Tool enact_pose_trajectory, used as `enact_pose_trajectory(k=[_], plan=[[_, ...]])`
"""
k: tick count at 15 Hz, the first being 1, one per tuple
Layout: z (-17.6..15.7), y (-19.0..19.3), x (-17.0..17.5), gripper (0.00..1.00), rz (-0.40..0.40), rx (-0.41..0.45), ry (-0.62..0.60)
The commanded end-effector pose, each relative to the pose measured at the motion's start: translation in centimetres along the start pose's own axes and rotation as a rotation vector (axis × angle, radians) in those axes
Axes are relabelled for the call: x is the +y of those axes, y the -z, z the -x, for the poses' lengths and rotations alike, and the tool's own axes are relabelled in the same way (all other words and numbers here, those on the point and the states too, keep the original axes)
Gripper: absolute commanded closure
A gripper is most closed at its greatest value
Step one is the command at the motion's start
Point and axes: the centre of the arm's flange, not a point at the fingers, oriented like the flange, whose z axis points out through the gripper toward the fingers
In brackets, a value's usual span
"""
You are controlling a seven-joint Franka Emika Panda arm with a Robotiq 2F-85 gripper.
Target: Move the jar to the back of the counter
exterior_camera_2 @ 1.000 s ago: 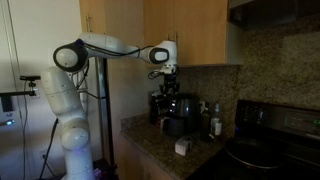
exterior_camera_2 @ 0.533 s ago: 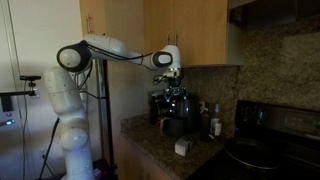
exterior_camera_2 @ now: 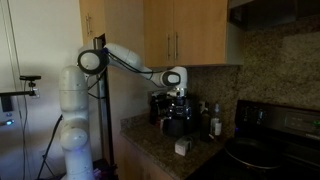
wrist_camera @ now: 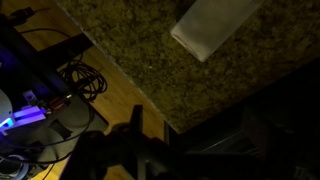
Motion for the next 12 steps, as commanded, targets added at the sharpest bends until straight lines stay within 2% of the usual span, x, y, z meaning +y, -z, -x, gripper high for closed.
enact_pose_trajectory(k=[1, 2, 3, 4, 8, 12], plan=[[0.0, -0.1, 0.0, 0.00, 0.002, 0.001, -0.002], [0.0, 0.0, -0.1, 0.00, -0.001, 0.000, -0.004], [1.0, -1.3, -1.1, 0.00, 0.006, 0.000, -0.108], [2.0, -2.9, -1.7, 0.00, 0.054, -0.030, -0.172], [5.0, -7.6, -2.4, 0.00, 0.108, -0.095, -0.393], [6.9, -11.4, -3.5, 0.00, 0.058, -0.156, -0.616]])
